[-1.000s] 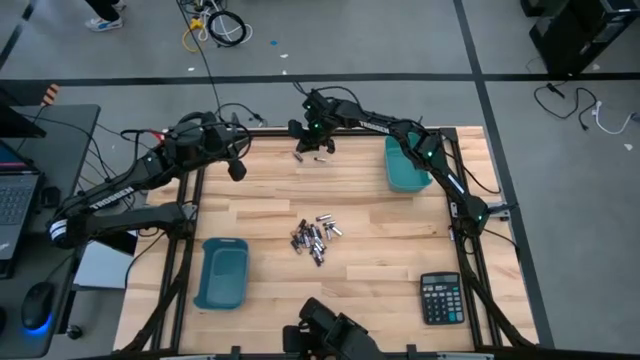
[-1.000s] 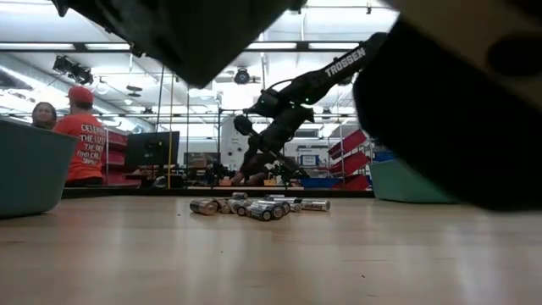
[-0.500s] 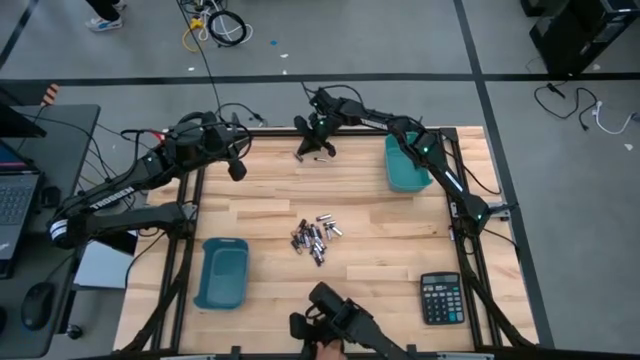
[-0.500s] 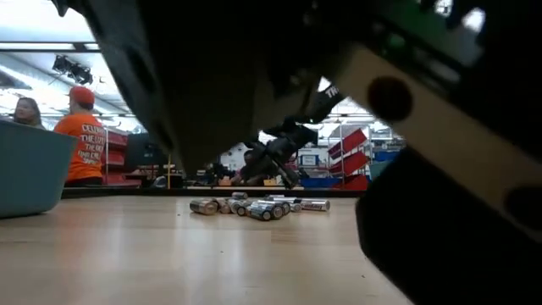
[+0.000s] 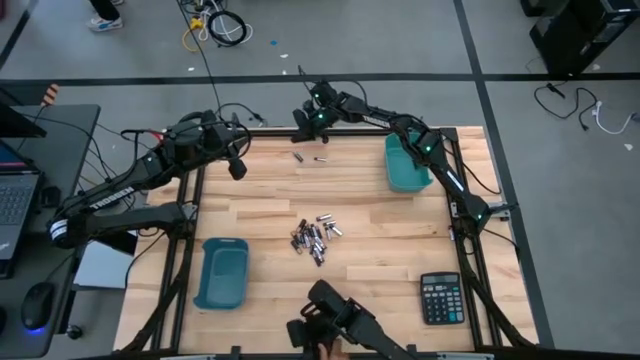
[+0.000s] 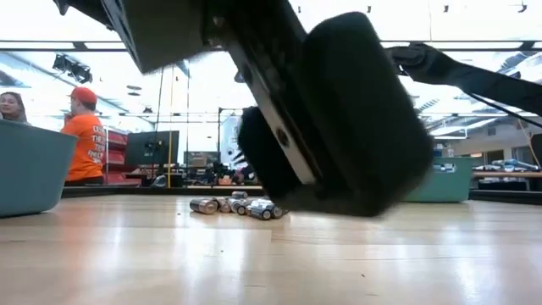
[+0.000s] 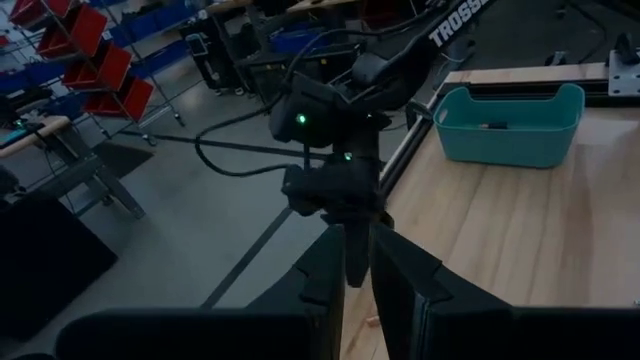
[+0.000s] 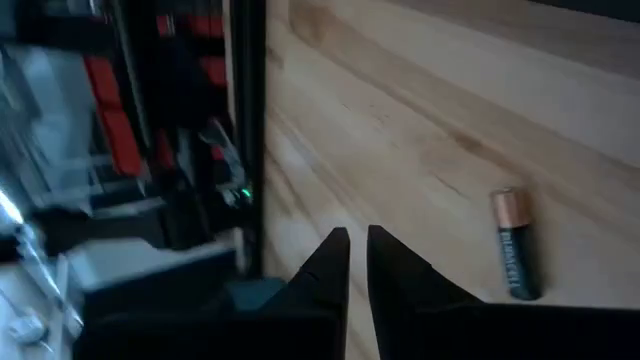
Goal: Sort batteries
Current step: Put the black battery into the green bin
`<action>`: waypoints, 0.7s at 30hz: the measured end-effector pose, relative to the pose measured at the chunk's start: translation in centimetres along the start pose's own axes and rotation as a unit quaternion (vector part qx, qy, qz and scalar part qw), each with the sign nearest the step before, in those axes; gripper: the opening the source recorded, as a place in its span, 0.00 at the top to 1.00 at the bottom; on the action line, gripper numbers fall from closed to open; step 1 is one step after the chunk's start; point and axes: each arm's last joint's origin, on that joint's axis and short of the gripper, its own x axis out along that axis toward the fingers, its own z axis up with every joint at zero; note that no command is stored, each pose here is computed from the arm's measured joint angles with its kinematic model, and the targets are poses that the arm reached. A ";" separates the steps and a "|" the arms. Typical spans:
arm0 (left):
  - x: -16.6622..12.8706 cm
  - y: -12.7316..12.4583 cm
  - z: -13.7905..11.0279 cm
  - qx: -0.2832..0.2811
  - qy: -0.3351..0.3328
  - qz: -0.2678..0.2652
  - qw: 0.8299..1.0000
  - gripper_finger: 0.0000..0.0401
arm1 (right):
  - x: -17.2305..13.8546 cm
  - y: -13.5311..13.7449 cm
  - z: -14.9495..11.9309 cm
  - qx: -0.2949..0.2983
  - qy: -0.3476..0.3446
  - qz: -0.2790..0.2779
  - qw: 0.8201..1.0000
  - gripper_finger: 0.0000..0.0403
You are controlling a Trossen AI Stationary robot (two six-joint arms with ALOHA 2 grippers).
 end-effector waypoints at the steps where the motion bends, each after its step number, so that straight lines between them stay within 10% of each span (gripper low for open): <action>1: 0.0 0.0 0.0 0.000 0.000 0.000 1.000 0.87 | 0.2 0.0 -0.2 -0.020 0.003 -0.002 1.000 0.93; 13: 0.0 0.0 0.1 -0.005 -0.003 0.003 1.000 0.87 | 4.5 7.5 -5.5 -0.338 0.019 0.057 0.939 0.93; 21: 0.0 -0.2 -0.5 -0.002 0.025 -0.011 1.000 0.87 | -2.2 12.8 -12.0 -0.410 -0.027 -0.327 0.851 0.94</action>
